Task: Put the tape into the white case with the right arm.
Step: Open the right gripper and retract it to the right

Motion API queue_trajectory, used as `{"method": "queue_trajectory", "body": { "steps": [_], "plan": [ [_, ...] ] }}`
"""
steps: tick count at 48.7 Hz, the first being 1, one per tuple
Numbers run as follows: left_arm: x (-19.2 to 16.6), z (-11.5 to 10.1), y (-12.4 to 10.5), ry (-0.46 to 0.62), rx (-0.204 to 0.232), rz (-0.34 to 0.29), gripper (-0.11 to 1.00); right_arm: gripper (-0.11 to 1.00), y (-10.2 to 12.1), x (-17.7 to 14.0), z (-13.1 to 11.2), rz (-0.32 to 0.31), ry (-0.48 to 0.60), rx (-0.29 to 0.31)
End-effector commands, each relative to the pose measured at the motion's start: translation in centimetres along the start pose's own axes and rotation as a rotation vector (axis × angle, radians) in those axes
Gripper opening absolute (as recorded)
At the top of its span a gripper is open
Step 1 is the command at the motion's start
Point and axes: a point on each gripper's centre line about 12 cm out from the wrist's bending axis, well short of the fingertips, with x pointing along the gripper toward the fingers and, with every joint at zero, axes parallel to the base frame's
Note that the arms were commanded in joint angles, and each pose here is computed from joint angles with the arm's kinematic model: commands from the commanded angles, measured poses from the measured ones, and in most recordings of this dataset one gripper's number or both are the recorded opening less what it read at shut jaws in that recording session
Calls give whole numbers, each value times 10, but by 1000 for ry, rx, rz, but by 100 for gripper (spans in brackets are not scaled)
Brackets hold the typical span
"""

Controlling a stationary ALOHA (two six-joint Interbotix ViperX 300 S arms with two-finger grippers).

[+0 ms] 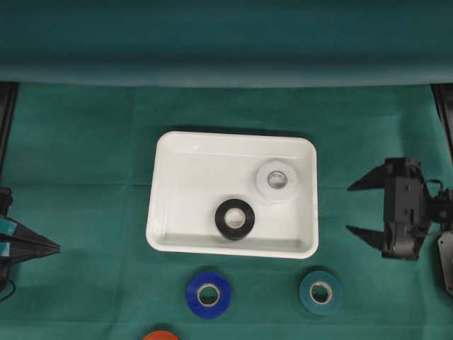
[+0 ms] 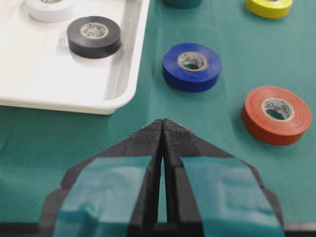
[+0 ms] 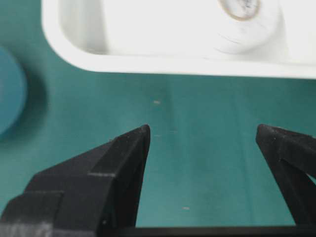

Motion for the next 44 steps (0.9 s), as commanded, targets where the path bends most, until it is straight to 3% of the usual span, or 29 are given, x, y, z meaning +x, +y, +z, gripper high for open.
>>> {"method": "queue_trajectory", "body": {
  "steps": [1, 27, 44],
  "plan": [
    [0, 5, 0, -12, -3, 1, 0, 74, 10, -1, 3, 38, -17, -25],
    [0, 5, 0, -11, -4, 4, 0, 74, 68, -11, 1, 237, -42, -201],
    [0, 5, 1, -11, -4, 5, 0, 74, 80, -14, -4, 284, -50, -236]
  ]
}}
